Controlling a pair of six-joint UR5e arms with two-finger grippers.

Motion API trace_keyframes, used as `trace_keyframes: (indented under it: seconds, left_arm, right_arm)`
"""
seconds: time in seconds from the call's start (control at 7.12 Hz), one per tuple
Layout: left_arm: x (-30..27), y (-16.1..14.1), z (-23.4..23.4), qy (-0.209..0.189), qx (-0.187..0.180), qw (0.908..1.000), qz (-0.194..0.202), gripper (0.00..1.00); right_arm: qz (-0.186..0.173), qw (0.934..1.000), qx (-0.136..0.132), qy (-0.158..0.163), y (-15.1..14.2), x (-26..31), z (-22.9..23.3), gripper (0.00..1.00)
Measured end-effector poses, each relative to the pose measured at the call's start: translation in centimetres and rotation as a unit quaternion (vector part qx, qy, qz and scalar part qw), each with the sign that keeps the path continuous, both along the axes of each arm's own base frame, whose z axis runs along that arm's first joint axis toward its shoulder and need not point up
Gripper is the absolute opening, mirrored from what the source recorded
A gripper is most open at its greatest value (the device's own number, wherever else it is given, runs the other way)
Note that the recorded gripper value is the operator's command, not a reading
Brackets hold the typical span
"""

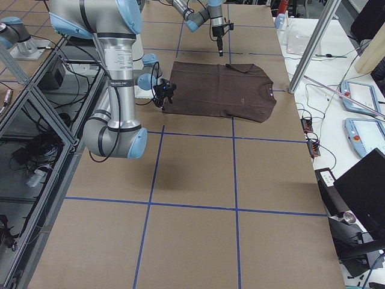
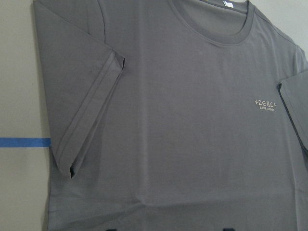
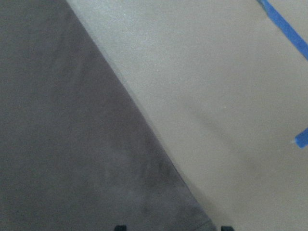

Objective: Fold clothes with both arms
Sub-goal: 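Move the left gripper down to the other hem corner nearest the robot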

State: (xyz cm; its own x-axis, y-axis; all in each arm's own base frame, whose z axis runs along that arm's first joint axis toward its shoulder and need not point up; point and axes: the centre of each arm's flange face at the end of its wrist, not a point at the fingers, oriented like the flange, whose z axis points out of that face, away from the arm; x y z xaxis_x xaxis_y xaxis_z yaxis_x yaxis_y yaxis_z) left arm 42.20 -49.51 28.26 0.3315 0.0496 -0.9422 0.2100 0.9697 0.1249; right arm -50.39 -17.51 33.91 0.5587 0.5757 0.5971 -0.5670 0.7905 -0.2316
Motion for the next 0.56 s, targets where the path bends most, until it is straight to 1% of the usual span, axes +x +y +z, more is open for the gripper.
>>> trace_keyframes:
  seconds: [0.14,0.28,0.42,0.56]
  left_arm:
    - [0.07,0.04,0.02,0.000,0.000,1.0000,0.000,0.79]
    - [0.09,0.05,0.04,0.000,0.000,1.0000,0.000,0.79]
    - [0.09,0.07,0.05,-0.001,0.000,1.0000,0.000,0.79]
    - [0.09,0.08,0.07,-0.001,0.000,1.0000,0.000,0.79]
  right_arm:
    - [-0.003,1.0000,-0.003,0.007,0.17,-0.06,0.37,0.60]
    - [-0.007,0.9999,-0.009,0.011,0.32,-0.06,0.64,0.42]
    - [-0.011,0.9998,-0.014,0.013,0.48,-0.01,0.86,0.26]
    - [-0.013,0.9997,-0.017,0.014,0.58,0.02,0.99,0.13]
